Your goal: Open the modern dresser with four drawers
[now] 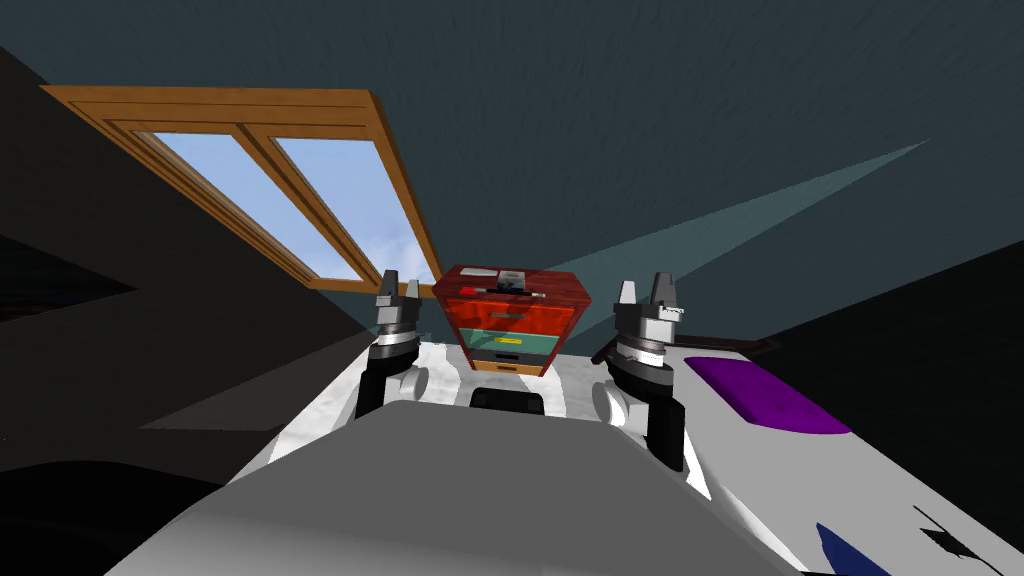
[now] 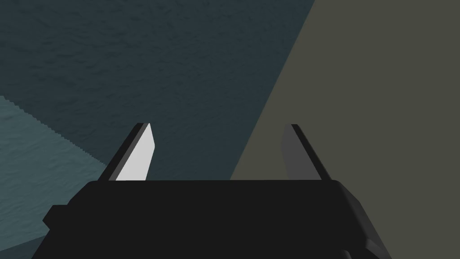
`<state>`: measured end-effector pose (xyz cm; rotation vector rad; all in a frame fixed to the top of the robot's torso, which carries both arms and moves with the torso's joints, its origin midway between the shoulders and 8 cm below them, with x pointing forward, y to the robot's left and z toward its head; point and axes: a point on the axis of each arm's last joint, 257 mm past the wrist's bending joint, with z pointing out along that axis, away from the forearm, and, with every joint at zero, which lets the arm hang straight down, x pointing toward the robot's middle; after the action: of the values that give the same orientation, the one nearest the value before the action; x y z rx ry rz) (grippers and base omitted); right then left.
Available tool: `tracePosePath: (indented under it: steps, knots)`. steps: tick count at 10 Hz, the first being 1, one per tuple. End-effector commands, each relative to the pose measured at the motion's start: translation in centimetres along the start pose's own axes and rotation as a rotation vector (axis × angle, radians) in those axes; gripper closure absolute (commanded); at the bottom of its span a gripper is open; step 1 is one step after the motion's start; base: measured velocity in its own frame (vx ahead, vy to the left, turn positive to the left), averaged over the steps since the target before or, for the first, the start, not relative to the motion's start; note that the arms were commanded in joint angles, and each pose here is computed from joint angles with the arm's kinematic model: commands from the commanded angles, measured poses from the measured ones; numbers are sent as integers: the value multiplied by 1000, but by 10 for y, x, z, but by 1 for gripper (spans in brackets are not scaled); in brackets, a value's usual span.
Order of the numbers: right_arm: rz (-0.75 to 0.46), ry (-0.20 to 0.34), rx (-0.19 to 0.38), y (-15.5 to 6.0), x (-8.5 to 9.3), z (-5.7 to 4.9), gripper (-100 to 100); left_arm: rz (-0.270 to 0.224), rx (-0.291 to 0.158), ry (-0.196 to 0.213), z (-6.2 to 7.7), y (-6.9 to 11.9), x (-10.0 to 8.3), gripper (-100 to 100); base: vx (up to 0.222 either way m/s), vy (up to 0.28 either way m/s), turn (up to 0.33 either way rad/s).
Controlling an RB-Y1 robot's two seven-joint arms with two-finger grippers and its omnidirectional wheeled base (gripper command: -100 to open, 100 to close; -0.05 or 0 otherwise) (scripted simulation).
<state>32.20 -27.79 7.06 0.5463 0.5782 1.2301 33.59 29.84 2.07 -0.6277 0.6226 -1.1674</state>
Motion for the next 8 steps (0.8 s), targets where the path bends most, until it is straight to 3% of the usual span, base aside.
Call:
tracePosePath:
  steps: [1, 8]
  knots:
    - [0, 0, 0, 0, 0, 0, 0, 0, 0, 0, 0, 0, 0, 0, 0, 0, 0]
    - [0, 0, 0, 0, 0, 0, 0, 0, 0, 0, 0, 0, 0, 0, 0, 0, 0]
